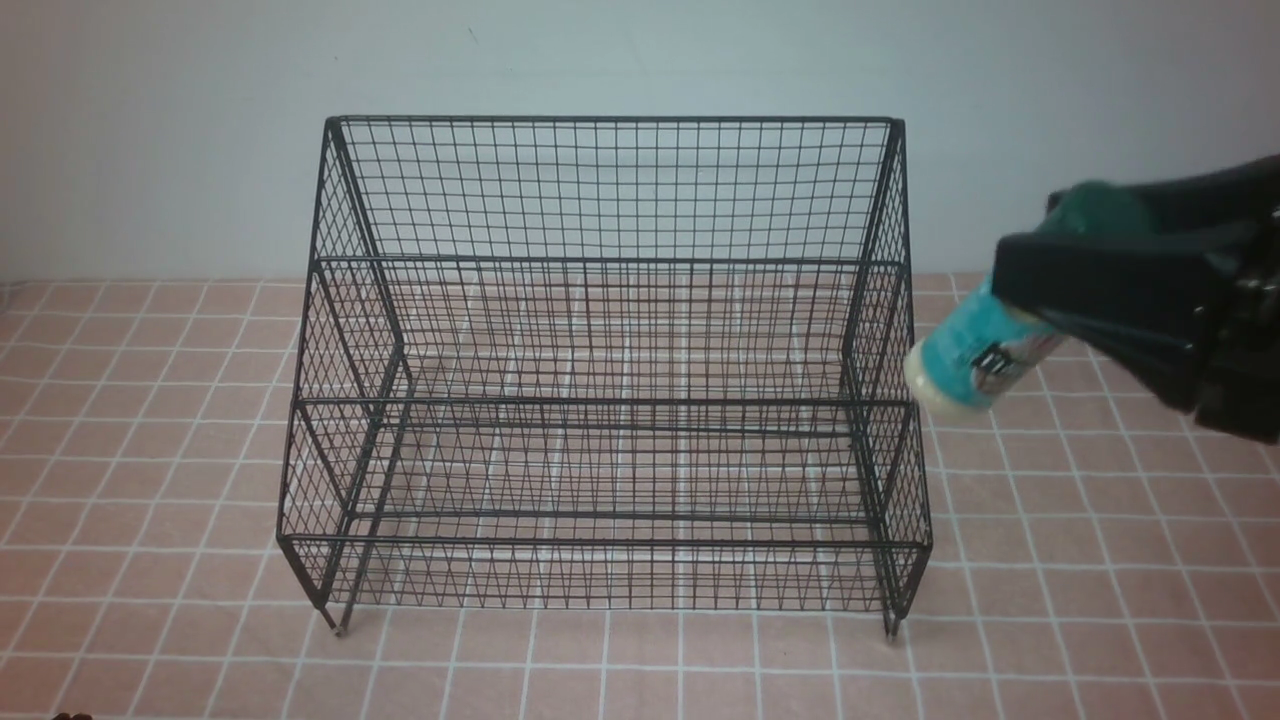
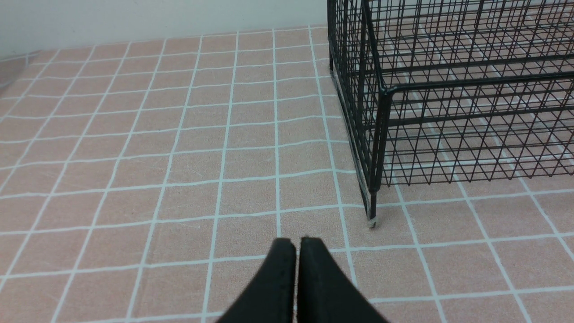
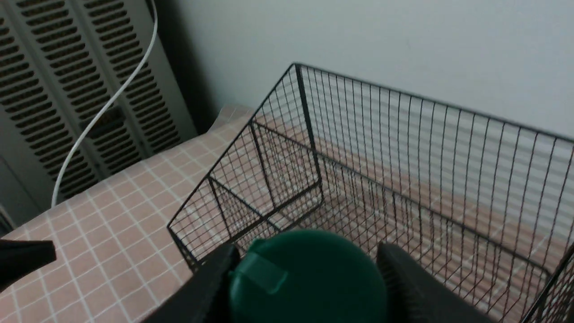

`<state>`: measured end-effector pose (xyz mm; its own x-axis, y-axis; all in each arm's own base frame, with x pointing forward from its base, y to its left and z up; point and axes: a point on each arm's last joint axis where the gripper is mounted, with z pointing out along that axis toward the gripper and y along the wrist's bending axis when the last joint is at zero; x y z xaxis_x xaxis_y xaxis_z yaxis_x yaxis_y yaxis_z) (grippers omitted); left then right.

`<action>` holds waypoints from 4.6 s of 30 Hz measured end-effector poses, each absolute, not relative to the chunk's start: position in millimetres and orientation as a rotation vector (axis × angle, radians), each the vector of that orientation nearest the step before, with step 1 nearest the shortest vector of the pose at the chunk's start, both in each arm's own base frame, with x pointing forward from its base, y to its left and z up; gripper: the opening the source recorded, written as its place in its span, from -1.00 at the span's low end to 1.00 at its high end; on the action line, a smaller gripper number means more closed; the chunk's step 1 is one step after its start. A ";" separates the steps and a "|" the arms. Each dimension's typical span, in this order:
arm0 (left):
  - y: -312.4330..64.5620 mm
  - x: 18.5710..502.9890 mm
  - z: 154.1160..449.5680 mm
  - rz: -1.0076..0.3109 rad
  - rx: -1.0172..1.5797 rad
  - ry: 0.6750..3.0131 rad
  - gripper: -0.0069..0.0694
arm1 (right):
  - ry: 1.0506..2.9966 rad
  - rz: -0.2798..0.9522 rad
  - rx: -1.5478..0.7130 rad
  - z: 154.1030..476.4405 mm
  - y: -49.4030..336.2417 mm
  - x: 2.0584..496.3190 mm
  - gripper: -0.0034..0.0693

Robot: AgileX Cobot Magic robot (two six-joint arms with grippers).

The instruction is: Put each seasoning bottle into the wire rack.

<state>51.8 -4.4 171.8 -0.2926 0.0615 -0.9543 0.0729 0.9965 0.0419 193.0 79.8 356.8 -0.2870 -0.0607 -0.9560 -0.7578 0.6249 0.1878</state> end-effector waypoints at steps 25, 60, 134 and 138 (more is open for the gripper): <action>-4.4 51.8 171.8 -0.011 0.097 1.869 -0.84 | 2.021 0.411 -0.672 254.2 187.4 245.0 0.06; -4.4 51.8 171.8 -0.011 0.097 1.869 -0.84 | 2.185 0.502 -0.545 222.5 198.1 254.2 0.40; -4.4 51.8 171.8 -0.013 0.095 1.869 -0.84 | 1.475 0.591 -0.358 409.3 70.9 99.9 -0.94; -4.4 51.8 171.8 -0.013 0.095 1.869 -0.84 | 1.446 0.546 -0.401 410.5 71.1 99.7 -0.94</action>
